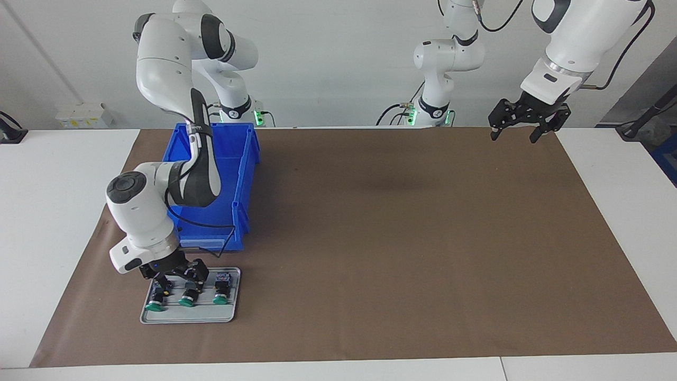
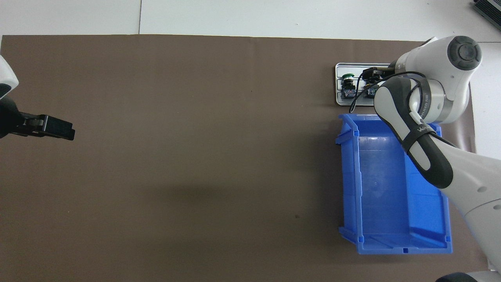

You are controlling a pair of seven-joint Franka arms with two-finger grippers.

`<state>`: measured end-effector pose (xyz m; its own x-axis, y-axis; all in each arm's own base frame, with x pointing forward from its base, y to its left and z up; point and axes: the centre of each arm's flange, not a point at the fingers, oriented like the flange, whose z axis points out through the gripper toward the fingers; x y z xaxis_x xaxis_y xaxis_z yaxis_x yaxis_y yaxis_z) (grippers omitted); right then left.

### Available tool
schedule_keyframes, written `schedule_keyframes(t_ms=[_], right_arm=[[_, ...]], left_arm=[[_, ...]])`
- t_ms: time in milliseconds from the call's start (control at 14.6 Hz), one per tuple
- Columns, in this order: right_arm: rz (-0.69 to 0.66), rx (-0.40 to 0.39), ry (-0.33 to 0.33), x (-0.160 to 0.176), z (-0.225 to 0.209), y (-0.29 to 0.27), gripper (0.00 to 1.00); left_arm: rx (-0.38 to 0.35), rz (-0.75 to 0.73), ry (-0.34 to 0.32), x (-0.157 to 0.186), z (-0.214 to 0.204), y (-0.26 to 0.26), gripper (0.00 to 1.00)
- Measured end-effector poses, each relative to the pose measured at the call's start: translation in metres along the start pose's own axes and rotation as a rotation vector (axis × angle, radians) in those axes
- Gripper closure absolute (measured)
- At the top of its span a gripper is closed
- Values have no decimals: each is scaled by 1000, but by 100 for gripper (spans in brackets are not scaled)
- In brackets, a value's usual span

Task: Place and press button with both arms
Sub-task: 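Reach the right gripper to the metal tray and grasp a green-capped button, then lift the button with the right gripper and carry it toward table center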

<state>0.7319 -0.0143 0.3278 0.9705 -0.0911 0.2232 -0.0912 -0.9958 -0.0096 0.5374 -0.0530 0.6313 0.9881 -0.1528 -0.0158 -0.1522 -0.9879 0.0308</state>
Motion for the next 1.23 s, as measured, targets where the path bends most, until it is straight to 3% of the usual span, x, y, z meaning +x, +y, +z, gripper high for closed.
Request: schedule_keyframes(t_ms=[480,548,617,754,822,959,1096,1233], right_arm=[[-12,3,-35,-9,19,3,3],[-17,3,-40,-11,22,4,8],[-22,3,-42,-13,24,4,20],[-30,3,-32,-15,29,4,25],[-30,3,-33,-16,30,5,36],[-29,2,-31,-17,31,6,38],[-29,3,-29,-16,31,5,56],[-29,4,-27,-16,30,5,59]], left_arm=[[0,0,0,0,0,0,0],[0,0,0,0,0,0,0],[0,0,0,0,0,0,0],[0,0,0,0,0,0,0],[0,0,0,0,0,0,0],[0,0,0,0,0,0,0],[0,0,0,0,0,0,0],[0,0,0,0,0,0,0]])
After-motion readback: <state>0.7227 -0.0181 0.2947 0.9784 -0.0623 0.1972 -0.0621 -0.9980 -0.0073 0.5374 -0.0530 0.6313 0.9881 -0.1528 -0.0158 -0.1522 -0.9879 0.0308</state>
